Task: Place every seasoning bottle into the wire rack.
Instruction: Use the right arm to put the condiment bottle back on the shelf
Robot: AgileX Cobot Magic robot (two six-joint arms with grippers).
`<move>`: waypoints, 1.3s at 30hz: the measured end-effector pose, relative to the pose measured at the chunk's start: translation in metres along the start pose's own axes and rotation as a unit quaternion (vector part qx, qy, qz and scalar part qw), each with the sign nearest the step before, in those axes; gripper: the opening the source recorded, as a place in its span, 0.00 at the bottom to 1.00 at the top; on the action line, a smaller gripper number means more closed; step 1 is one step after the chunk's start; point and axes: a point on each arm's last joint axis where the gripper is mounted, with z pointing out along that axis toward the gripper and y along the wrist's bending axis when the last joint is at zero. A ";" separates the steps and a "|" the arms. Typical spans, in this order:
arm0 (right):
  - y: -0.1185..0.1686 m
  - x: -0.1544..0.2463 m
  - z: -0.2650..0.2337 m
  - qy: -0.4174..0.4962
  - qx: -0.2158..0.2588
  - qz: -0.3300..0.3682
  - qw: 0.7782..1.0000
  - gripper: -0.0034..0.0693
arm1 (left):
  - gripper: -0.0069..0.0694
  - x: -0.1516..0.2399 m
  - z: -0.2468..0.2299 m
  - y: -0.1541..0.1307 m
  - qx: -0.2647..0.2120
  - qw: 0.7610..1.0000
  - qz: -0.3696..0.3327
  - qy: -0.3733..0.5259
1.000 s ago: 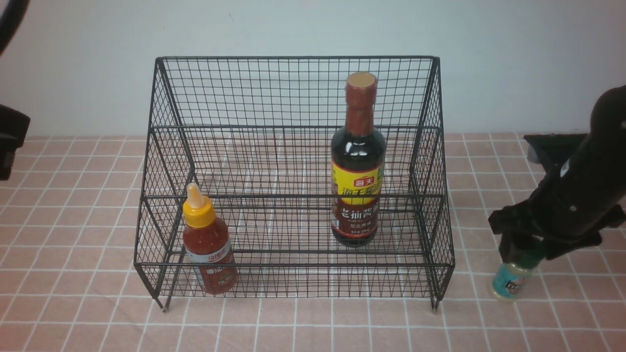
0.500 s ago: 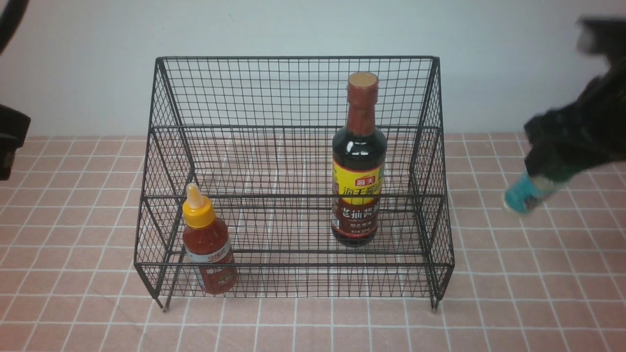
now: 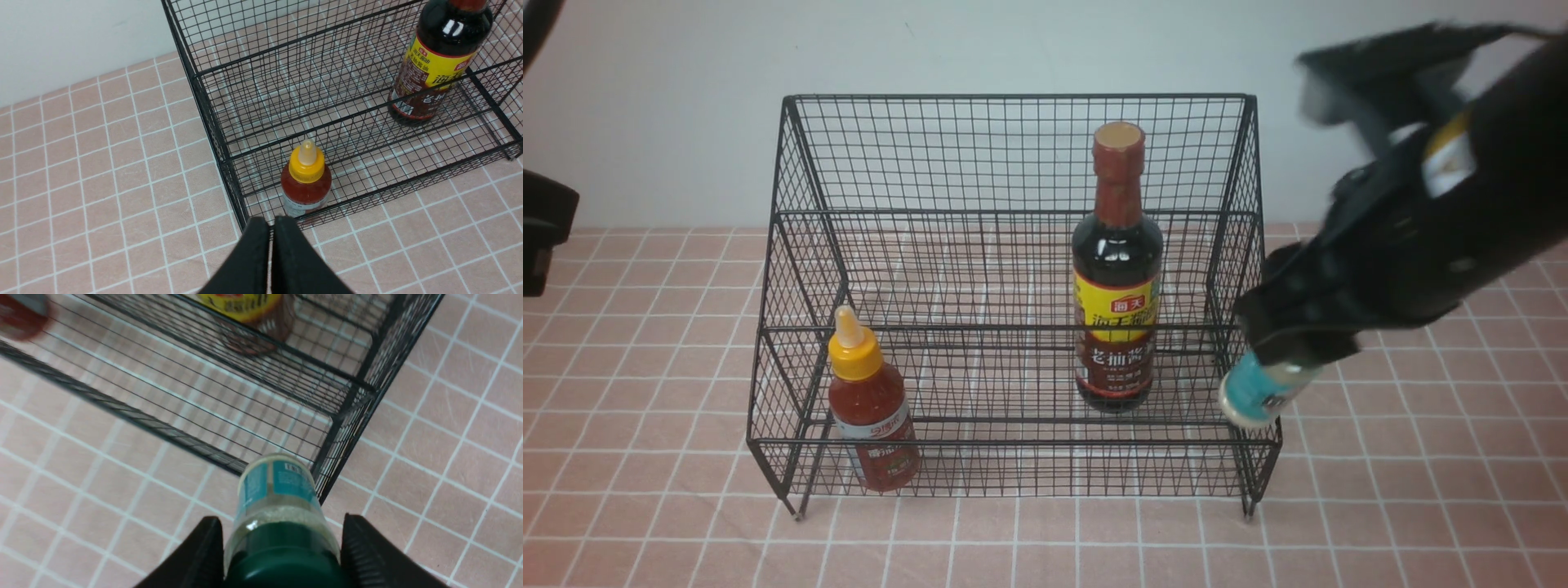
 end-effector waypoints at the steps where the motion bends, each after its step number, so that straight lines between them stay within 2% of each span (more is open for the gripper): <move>1: 0.001 -0.001 0.004 0.005 0.002 0.000 1.000 0.51 | 0.08 0.000 0.000 0.000 0.000 1.000 0.000 0.000; 3: 0.003 -0.007 0.023 0.022 0.015 0.000 1.000 0.51 | 0.08 0.000 0.000 0.000 0.001 1.000 0.000 0.001; 8: 0.006 -0.018 0.035 -0.004 0.014 0.001 1.000 0.51 | 0.08 0.001 0.000 0.000 0.001 1.000 -0.001 0.005; 12: 0.007 -0.019 0.052 0.011 0.017 0.002 1.000 0.51 | 0.08 0.001 0.000 0.000 0.001 1.000 -0.001 0.006; 21: 0.007 -0.026 0.048 -0.005 0.020 0.005 1.000 0.51 | 0.08 0.001 0.000 0.000 0.000 1.000 0.000 0.006; 28: 0.011 -0.024 0.073 0.044 0.022 0.008 0.999 0.51 | 0.08 0.001 0.000 0.000 0.000 1.000 0.000 0.006; 39: 0.012 -0.024 0.096 0.074 0.031 0.004 0.997 0.51 | 0.08 0.001 0.000 0.000 0.000 1.000 0.000 0.006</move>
